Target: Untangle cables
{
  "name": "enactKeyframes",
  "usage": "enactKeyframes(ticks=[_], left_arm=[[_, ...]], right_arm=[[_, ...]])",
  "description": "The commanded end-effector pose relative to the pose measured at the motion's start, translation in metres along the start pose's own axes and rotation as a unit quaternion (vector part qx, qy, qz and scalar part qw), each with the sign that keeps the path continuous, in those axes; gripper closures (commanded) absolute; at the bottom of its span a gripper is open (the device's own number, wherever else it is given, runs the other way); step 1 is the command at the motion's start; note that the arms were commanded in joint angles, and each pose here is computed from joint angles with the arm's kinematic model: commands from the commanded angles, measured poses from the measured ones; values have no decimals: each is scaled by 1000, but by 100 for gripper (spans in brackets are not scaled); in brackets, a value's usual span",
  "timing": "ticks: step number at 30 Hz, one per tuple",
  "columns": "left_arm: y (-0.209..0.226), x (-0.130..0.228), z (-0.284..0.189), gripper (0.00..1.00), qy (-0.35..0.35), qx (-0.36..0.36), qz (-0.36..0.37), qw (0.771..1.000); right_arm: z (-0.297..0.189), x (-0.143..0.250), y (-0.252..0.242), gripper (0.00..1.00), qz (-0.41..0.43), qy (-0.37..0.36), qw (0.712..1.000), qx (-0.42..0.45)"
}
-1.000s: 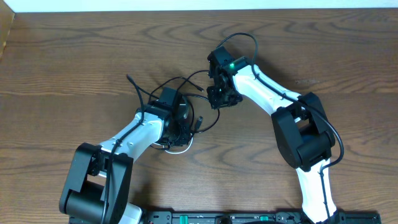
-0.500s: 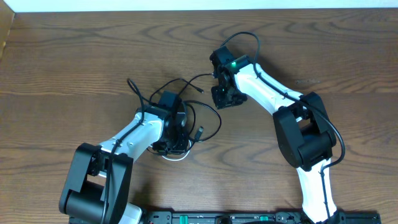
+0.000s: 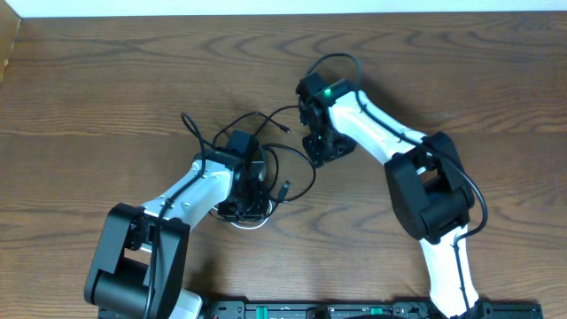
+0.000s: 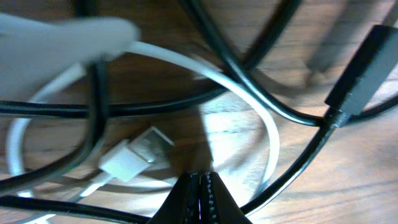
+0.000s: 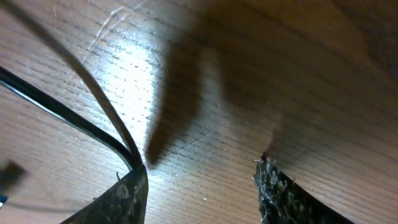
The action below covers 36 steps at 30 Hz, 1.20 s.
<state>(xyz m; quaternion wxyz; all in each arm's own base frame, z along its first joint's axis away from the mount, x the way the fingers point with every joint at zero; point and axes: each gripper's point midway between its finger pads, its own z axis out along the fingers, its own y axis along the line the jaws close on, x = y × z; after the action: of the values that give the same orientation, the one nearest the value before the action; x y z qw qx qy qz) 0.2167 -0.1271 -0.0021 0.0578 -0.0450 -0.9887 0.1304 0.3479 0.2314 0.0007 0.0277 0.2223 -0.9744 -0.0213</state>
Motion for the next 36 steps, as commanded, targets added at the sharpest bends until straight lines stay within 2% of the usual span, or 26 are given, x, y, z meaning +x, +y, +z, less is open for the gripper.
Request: enactKeyframes(ticks=[1, 4, 6, 13, 18, 30, 34, 36], left_arm=[[-9, -1, -1, 92, 7, 21, 15, 1000], [-9, -1, -1, 92, 7, 21, 15, 1000], [-9, -2, -1, 92, 5, 21, 15, 1000], [-9, -4, -1, 92, 1, 22, 17, 1000], [-9, -4, -1, 92, 1, 22, 17, 1000], [-10, -5, -1, 92, -1, 22, 17, 1000], [-10, -5, -1, 92, -1, 22, 17, 1000], [-9, -5, -1, 92, -1, 22, 17, 1000]], right_arm=[[19, 7, -1, 48, -5, 20, 999, 48], [20, 11, 7, 40, -25, 26, 998, 47], [21, 13, 14, 39, -36, 29, 998, 32], [20, 22, 20, 39, -37, 49, 998, 11], [10, 28, 28, 43, -33, 68, 997, -14], [4, 21, 32, 40, -32, 57, 998, -16], [5, 20, 32, 43, -16, 53, 998, 0], [5, 19, 22, 43, -5, 46, 998, 44]])
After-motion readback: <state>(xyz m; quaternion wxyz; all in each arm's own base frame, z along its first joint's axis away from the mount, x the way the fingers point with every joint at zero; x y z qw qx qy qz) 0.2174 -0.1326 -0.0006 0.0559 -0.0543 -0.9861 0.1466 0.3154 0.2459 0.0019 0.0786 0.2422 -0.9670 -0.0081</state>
